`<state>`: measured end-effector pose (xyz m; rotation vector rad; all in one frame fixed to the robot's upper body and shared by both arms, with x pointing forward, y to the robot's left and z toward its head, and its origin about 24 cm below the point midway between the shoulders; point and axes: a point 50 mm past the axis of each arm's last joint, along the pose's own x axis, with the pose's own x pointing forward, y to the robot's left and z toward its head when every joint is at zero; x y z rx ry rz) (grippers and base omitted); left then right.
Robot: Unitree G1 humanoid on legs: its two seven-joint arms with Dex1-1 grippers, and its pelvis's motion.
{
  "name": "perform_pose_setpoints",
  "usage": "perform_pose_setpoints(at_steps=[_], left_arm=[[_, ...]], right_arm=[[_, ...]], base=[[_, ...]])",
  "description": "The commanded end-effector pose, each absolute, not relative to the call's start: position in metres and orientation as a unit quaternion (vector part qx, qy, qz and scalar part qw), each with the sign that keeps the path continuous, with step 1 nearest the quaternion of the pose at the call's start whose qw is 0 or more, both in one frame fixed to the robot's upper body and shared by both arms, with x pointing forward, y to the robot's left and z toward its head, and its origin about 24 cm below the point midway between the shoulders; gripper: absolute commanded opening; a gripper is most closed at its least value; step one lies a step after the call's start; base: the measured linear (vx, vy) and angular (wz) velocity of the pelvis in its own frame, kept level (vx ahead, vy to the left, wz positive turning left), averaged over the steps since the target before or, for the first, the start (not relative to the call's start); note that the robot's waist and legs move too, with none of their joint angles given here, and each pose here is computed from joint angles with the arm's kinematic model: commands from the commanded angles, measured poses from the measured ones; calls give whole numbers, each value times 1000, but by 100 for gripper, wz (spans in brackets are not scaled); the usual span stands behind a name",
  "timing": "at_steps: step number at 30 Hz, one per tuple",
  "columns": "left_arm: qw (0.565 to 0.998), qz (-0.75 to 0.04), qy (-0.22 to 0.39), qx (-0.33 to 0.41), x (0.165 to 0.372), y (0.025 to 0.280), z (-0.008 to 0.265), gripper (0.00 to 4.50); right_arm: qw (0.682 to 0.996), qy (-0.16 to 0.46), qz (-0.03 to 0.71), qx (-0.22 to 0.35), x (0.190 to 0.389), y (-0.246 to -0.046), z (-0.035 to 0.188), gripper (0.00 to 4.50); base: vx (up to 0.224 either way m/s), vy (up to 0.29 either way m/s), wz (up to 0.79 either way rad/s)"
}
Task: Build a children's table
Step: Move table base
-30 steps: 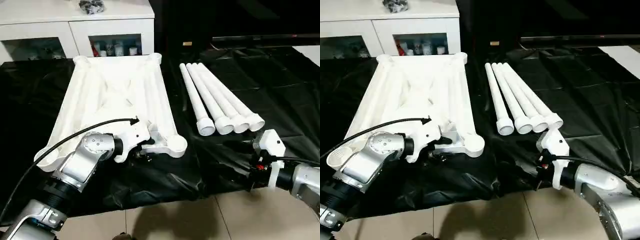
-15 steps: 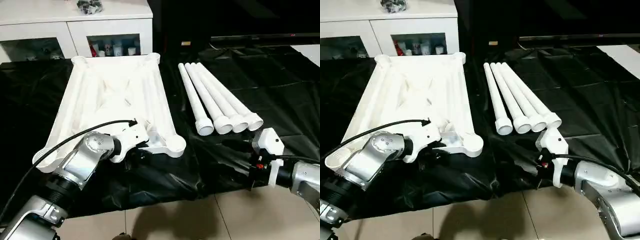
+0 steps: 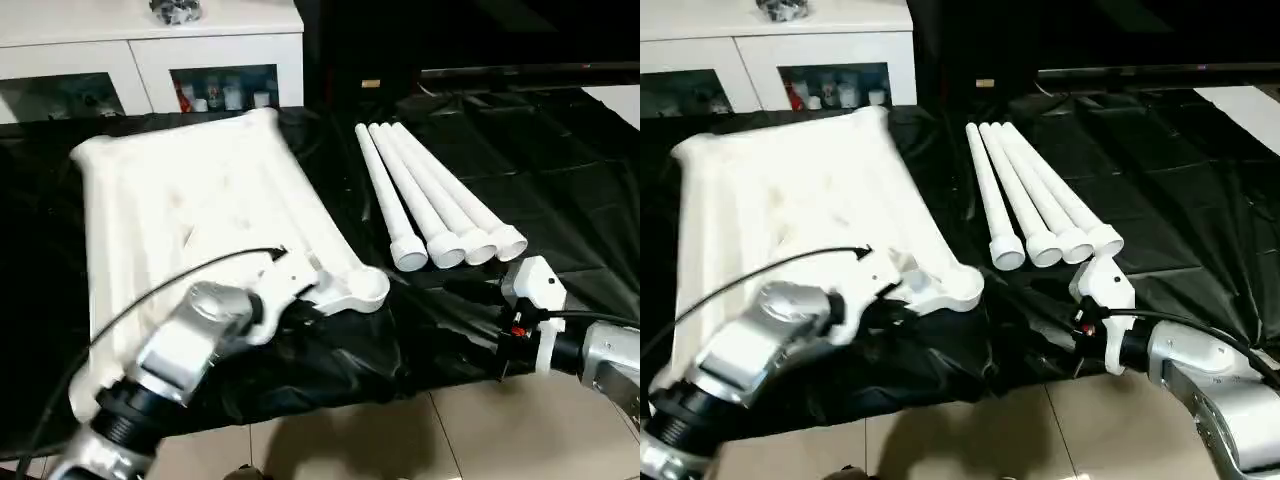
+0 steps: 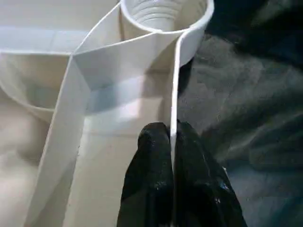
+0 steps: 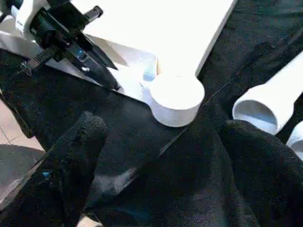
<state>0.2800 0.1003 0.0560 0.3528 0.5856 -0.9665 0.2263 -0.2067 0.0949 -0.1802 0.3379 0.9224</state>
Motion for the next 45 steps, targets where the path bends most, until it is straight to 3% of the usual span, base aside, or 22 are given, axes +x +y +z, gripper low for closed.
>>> perform_pose_setpoints(at_steps=[1,12,15,27,31,45], left_arm=[[839,-453,246,173,280,94,66,2],[838,-456,191,229,290,96,60,2],[817,-496,143,258,294,96,59,2],[765,-588,113,236,283,87,60,2],[789,-535,125,274,300,99,53,2],[814,-471,131,315,328,119,51,2]], right_arm=[[876,162,445,-93,226,-206,94,434],[877,162,441,-97,225,-206,91,434],[877,162,441,-98,225,-205,90,434],[881,164,433,-102,222,-208,88,434],[881,162,433,-104,223,-207,88,434],[881,159,432,-105,226,-206,89,434]], base=[[0,0,0],[0,0,0],[0,0,0],[0,0,0],[0,0,0],[0,0,0]])
